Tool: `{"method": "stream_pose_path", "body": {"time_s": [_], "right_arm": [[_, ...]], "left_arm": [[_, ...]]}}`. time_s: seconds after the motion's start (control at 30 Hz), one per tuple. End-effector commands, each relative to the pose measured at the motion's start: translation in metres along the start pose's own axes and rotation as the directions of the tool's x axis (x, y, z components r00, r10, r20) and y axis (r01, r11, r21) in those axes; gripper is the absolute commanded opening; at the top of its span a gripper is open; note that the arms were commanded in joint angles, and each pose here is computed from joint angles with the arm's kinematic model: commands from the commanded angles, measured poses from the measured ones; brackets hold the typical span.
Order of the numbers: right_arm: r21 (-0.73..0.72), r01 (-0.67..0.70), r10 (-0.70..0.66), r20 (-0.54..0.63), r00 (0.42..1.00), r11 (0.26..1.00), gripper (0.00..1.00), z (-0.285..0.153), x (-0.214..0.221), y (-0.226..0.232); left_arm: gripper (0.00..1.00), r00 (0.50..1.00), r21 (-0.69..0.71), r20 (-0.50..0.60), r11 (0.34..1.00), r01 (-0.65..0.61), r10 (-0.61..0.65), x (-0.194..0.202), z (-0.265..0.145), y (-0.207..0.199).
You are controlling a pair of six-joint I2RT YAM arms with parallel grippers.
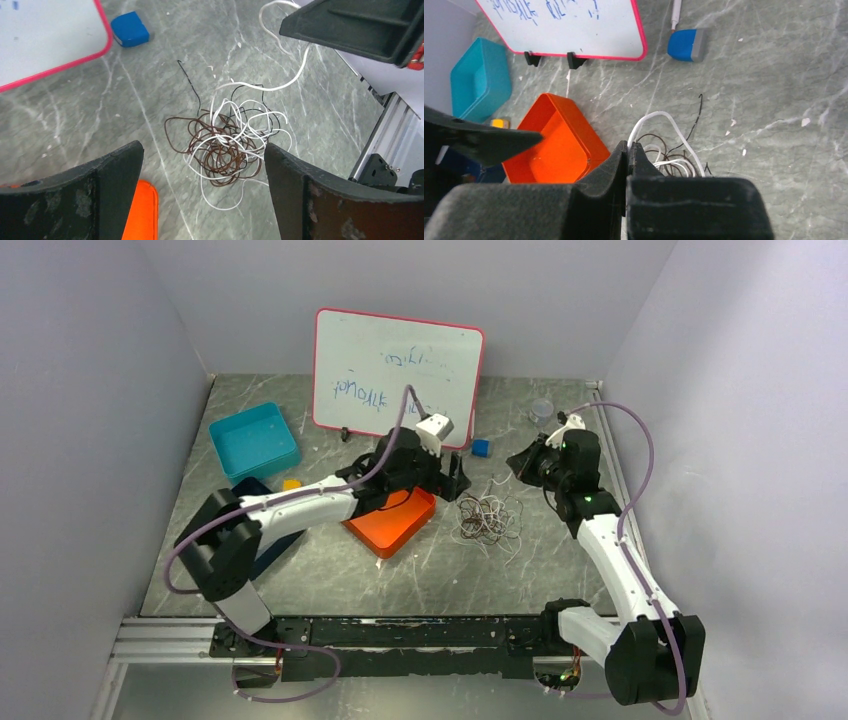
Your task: Untangle the cables
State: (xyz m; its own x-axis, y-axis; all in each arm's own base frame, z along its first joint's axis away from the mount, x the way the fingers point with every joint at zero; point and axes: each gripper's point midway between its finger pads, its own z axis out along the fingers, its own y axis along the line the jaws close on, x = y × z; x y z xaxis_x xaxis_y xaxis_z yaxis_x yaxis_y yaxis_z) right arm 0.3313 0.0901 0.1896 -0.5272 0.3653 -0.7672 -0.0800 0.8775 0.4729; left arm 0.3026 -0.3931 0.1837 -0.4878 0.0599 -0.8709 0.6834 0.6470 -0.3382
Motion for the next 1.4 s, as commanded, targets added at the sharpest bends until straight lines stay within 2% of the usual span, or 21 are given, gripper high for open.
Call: {"method": "stream_pose_path", "body": {"time_s": [0.0, 0.47, 0.53, 0.8, 0.9, 1.03, 1.37], "right_arm": [[-0.068, -0.044, 0.046, 0.019, 0.999, 0.997, 0.0, -0.008, -0.013, 0.019], [-0.099, -0.133, 0.135, 0.017, 0.991, 0.986, 0.0, -0.012, -0.021, 0.032], [-0.101, -0.144, 0.146, 0.019, 0.989, 0.985, 0.0, -0.013, -0.023, 0.033], [-0.12, -0.156, 0.163, 0.053, 0.985, 0.98, 0.0, -0.022, -0.038, 0.042], [-0.138, -0.155, 0.167, 0.084, 0.982, 0.978, 0.0, -0.029, -0.052, 0.05], [-0.176, -0.155, 0.178, 0.125, 0.976, 0.972, 0.0, -0.04, -0.073, 0.065], [-0.256, -0.106, 0.167, 0.23, 0.959, 0.961, 0.0, -0.079, -0.131, 0.104]], "left_arm": [[0.94, 0.995, 0.089, 0.096, 0.996, -0.03, 0.022, -0.02, 0.023, -0.021], [0.91, 0.998, 0.188, 0.066, 0.982, -0.016, 0.004, 0.018, 0.075, -0.033], [0.9, 0.998, 0.206, 0.055, 0.978, 0.027, -0.039, 0.021, 0.081, -0.038], [0.86, 0.998, 0.188, -0.021, 0.981, 0.056, -0.053, 0.053, 0.104, -0.04], [0.82, 0.997, 0.184, -0.047, 0.98, 0.077, -0.069, 0.065, 0.109, -0.037], [0.71, 0.994, 0.185, -0.074, 0.978, 0.092, -0.08, 0.079, 0.115, -0.036], [0.6, 0.99, 0.172, -0.116, 0.98, 0.101, -0.081, 0.097, 0.12, -0.033]]}}
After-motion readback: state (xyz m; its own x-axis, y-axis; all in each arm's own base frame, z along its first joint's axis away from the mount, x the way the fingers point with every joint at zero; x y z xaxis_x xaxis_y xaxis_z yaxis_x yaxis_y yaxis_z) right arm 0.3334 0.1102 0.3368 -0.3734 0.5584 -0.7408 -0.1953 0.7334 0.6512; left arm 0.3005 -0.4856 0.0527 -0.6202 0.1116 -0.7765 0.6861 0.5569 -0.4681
